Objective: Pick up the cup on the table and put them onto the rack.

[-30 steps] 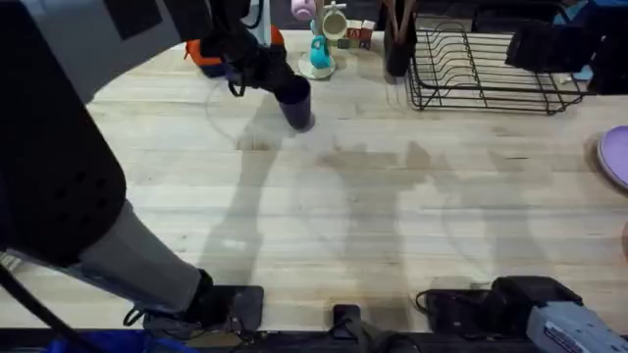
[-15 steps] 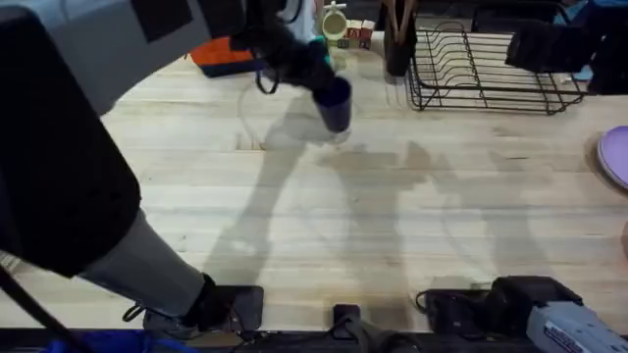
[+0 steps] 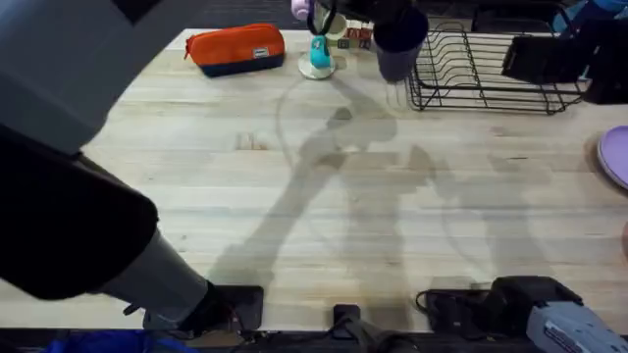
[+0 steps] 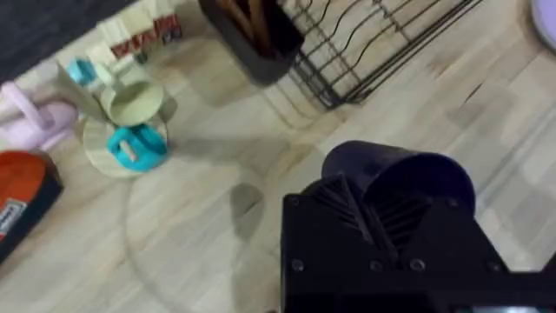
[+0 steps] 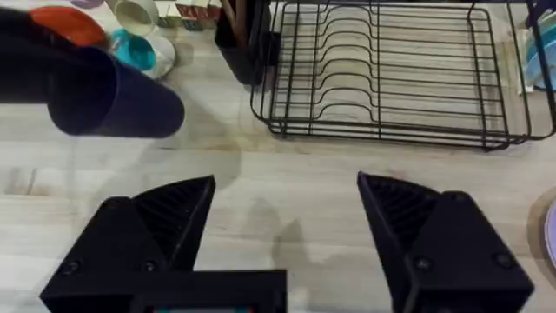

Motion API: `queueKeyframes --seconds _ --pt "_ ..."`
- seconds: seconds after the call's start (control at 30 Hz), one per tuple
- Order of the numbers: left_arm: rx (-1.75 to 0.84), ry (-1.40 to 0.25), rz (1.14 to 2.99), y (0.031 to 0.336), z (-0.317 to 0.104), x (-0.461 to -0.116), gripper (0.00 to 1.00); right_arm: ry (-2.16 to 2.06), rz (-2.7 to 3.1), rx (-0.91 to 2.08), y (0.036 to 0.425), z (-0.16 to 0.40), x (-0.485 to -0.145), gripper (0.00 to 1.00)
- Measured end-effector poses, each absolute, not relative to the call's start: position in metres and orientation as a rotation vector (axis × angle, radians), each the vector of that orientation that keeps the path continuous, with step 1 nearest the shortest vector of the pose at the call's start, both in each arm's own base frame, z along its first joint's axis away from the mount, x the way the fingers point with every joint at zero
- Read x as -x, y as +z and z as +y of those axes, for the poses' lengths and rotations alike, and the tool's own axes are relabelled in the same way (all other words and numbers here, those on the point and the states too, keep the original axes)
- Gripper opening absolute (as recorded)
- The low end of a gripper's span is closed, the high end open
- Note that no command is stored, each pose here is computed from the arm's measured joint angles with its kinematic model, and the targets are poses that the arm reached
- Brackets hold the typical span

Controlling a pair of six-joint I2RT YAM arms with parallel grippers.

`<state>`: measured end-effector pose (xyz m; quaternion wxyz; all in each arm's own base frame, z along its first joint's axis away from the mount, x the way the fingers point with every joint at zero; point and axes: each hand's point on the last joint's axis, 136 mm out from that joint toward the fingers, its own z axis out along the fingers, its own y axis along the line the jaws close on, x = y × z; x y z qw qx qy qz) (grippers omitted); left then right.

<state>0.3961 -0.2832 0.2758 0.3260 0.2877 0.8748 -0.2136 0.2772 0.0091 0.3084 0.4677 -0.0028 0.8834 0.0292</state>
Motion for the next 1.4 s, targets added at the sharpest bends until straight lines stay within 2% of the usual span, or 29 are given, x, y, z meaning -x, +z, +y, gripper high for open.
queueKeyframes --seconds 0.27,0.57,0.83,1.4 --pt "-0.769 -0.581 2.181 0.294 -0.303 -0.403 0.039 0.071 2.201 0.003 0.302 0.008 -0.271 0.997" --pt "-0.826 -0.648 1.974 0.324 -0.353 -0.402 0.039 0.072 2.226 0.002 0.299 0.009 -0.247 0.997" --pt "-0.867 -0.674 1.938 0.287 -0.396 -0.42 0.04 0.072 2.258 0.001 0.294 0.009 -0.23 0.997" --pt "-0.874 -0.676 1.959 0.225 -0.42 -0.449 0.04 0.071 2.228 0.002 0.301 0.009 -0.221 0.997"
